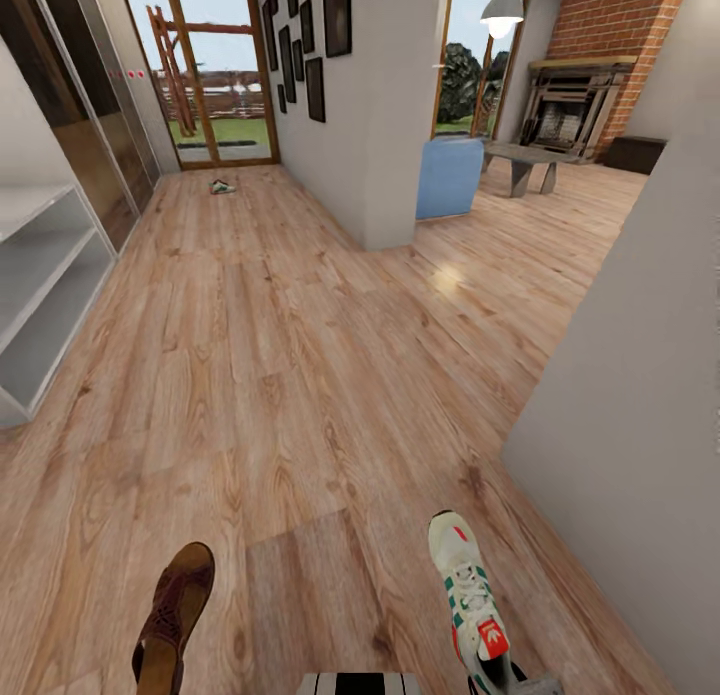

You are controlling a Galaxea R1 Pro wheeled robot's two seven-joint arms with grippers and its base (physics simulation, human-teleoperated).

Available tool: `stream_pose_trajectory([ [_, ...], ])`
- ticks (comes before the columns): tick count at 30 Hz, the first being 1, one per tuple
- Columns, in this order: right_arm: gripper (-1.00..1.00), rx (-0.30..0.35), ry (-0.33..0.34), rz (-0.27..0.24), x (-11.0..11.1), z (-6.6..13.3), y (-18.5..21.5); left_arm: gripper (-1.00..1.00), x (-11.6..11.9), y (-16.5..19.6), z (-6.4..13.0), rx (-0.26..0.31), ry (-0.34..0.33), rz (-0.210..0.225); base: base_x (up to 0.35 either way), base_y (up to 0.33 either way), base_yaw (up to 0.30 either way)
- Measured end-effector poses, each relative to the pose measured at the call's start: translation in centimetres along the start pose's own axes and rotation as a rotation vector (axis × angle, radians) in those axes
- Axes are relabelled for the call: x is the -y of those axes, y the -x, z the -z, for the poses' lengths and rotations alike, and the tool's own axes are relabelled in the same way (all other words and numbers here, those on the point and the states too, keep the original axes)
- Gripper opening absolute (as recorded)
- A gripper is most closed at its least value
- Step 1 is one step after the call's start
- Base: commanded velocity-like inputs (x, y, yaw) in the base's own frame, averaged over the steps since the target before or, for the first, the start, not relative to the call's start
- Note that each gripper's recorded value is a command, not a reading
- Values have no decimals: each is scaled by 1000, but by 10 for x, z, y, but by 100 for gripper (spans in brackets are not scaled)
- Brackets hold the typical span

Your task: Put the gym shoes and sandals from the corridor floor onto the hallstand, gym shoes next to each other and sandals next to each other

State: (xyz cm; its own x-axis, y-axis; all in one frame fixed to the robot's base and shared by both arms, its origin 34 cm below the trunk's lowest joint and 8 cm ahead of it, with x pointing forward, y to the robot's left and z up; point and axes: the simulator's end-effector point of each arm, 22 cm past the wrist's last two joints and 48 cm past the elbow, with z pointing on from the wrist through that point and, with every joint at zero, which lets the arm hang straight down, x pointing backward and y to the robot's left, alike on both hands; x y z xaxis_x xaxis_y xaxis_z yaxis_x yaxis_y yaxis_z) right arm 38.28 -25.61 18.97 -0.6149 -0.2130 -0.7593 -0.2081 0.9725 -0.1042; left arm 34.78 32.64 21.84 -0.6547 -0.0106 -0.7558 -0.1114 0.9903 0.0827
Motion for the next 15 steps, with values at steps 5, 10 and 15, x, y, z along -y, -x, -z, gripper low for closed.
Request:
stream_pose_trajectory([
  [5, -100, 25, -6, 3, 3, -1, 12, -100, 0, 10, 0, 26, 1, 4, 0, 0, 0],
  [10, -100, 53, -12, 5, 6, -1, 24, -100, 0, 20, 0, 51, 0, 8, 0, 0, 0],
  [15, -100, 80, -18, 8, 8, -1, 36, -100, 2, 25, 1, 64, -3, 14, 0, 0, 0],
])
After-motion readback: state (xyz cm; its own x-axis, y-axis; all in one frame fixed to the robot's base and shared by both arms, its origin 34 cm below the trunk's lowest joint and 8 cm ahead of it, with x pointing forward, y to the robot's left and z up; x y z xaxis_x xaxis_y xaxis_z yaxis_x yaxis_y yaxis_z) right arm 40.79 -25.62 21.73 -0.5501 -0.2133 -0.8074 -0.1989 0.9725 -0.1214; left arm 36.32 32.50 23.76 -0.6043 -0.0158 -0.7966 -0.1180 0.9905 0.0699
